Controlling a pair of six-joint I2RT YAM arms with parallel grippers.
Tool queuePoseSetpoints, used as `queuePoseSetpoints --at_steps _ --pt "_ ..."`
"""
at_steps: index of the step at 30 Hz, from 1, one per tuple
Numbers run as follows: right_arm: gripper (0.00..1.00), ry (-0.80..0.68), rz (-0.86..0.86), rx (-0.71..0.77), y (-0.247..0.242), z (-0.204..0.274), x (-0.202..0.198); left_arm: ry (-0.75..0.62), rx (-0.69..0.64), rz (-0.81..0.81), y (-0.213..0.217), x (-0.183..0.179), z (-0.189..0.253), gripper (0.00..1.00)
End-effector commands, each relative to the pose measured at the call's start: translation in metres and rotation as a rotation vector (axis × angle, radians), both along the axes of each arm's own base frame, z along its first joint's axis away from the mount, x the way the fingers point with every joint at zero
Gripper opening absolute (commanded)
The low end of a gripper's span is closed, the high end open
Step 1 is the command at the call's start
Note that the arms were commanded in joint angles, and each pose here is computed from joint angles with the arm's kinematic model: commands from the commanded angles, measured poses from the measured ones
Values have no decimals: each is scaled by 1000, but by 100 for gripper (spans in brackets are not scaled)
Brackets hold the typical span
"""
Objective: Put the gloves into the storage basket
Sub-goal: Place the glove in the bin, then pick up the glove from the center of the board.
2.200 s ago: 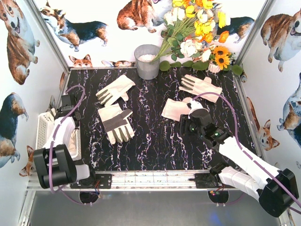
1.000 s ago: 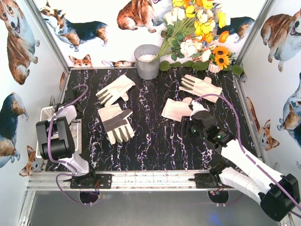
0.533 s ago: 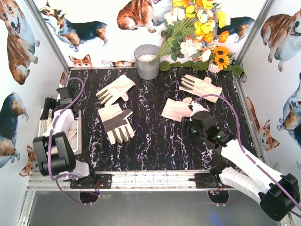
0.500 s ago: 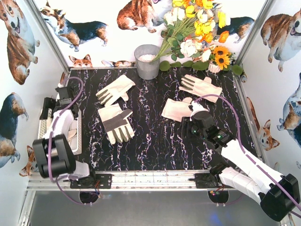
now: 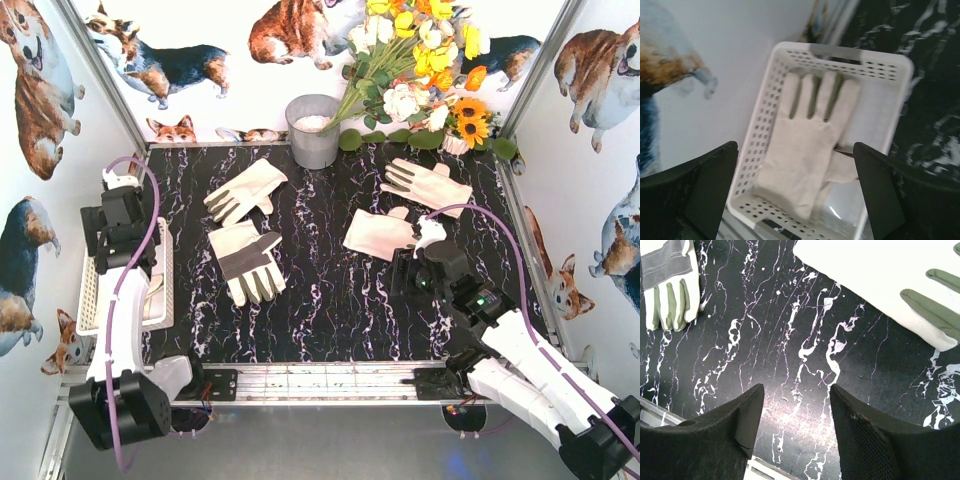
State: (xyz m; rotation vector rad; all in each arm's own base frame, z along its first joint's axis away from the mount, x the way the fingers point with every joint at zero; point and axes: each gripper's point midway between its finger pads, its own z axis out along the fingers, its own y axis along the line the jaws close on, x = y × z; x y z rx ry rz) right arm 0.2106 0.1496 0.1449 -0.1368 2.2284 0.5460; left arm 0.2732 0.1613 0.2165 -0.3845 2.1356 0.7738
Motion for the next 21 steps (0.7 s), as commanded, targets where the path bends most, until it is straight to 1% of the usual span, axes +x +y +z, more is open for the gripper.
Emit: queuePoseSetpoints --at_steps 1,3,5,9,14,18,21 --pt "58 -29 -7 65 8 18 6 -31 -144 -228 -56 18 -5 92" --pt "58 -17 0 101 13 19 4 -1 -145 -358 -87 24 -10 92" --pt "58 -2 6 132 18 19 3 60 -125 -497 -118 27 -18 92" --pt "58 26 13 162 24 18 1 169 -67 -663 -157 26 -38 92" --pt "59 58 14 159 25 13 -1 204 -147 -824 -205 33 -53 92" --pt "59 70 4 137 22 9 -1 196 -181 -955 -242 43 -59 92" --pt "59 69 -4 132 21 7 0 216 -219 -1038 -264 53 -68 92"
